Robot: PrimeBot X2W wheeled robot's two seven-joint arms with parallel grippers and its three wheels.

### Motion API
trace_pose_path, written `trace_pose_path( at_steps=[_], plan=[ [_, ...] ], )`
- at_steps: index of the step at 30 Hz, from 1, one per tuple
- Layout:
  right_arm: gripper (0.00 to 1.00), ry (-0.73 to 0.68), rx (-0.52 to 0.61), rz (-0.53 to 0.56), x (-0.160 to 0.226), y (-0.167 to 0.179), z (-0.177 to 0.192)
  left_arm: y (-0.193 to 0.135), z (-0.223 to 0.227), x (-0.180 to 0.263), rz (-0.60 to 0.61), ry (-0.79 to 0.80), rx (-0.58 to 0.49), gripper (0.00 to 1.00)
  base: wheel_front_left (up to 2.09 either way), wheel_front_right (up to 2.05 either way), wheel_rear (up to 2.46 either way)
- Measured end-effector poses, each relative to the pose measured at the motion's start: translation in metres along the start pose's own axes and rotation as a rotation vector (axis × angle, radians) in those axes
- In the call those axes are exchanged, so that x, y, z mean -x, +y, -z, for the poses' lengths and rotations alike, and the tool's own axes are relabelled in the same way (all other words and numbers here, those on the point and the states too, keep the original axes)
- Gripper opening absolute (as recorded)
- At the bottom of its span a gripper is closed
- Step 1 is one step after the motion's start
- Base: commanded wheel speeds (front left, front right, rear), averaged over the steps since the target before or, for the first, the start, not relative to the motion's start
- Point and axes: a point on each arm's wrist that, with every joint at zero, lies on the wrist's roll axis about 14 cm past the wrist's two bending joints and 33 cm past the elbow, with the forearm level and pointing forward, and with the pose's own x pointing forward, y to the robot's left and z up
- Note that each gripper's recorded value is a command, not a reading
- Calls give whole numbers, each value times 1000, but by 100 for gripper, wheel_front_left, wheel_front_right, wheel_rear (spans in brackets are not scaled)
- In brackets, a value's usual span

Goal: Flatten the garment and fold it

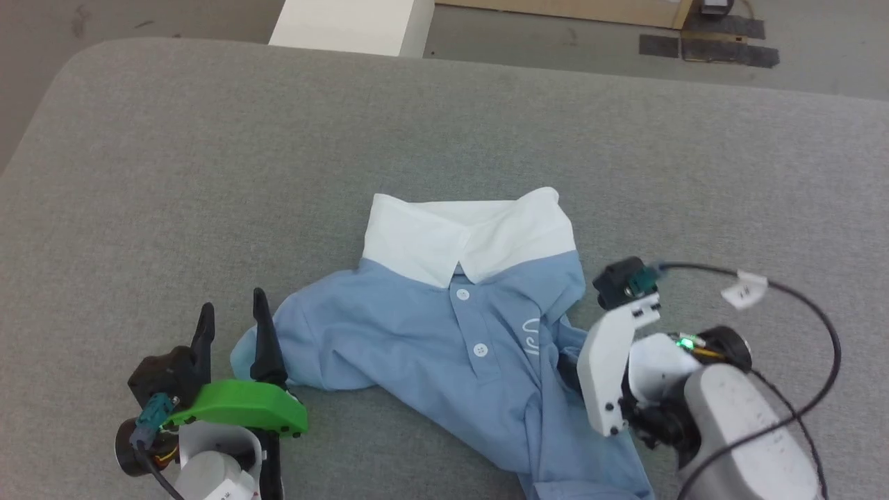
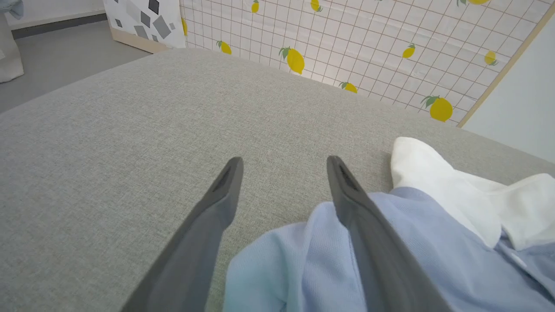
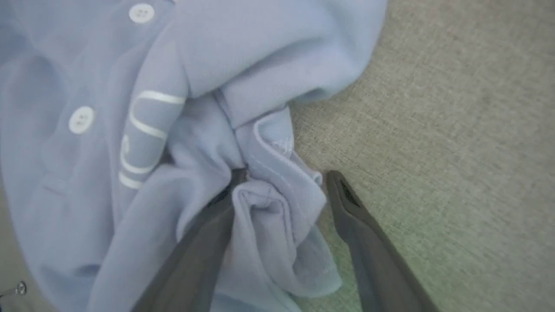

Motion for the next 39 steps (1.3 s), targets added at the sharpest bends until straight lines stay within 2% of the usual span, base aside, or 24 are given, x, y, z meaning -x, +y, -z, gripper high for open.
trace_pose_path(
  at_steps=[1, 2, 4, 7, 11, 14, 18, 20, 25, 26, 27, 28, 32, 39],
  plan=[
    [9, 23, 10, -3, 1, -1, -1, 1, 0, 0, -3, 1, 0, 100, 0, 0, 0],
    [0, 32, 15, -1, 2, -3, -1, 2, 1, 0, -4, 2, 0, 100, 0, 0, 0],
    [0, 22, 24, 16, 7, -9, -5, 2, 0, -1, -6, 1, 2, 100, 0, 0, 0],
    [0, -75, 24, 88, 18, -33, -22, 1, -1, -2, -5, -3, 3, 100, 0, 0, 0],
    [0, -297, -3, 254, 50, -85, -58, -2, -3, -4, 3, -11, 5, 100, 0, 0, 0],
    [0, -409, -54, 388, 78, -127, -67, -6, -4, -5, 17, -15, 8, 100, 0, 0, 0],
    [0, -471, -136, 564, 113, -178, -56, -11, -4, -6, 35, -15, 12, 100, 0, 0, 0],
    [0, -460, -192, 637, 125, -200, -40, -14, -3, -6, 44, -12, 10, 100, 0, 0, 0],
    [0, -424, -325, 747, 141, -232, 1, -20, 3, -8, 63, 5, 10, 100, 0, 0, 0],
    [6, -422, -338, 751, 141, -234, 5, -21, 5, -8, 66, 9, 10, 100, 0, 0, 0],
    [50, -417, -350, 752, 139, -234, 9, -23, 7, -8, 73, 15, 9, 100, 0, 0, 0],
    [100, -419, -357, 751, 139, -234, 12, -25, 9, -8, 81, 21, 10, 100, 0, 0, 0],
    [100, -484, -356, 751, 144, -230, 14, -36, 16, -10, 115, 49, 9, 100, 0, 0, 0],
    [100, -660, -256, 708, 154, -201, 5, -71, 24, -31, 204, 163, -17, 100, 0, 0, 0]
  ],
)
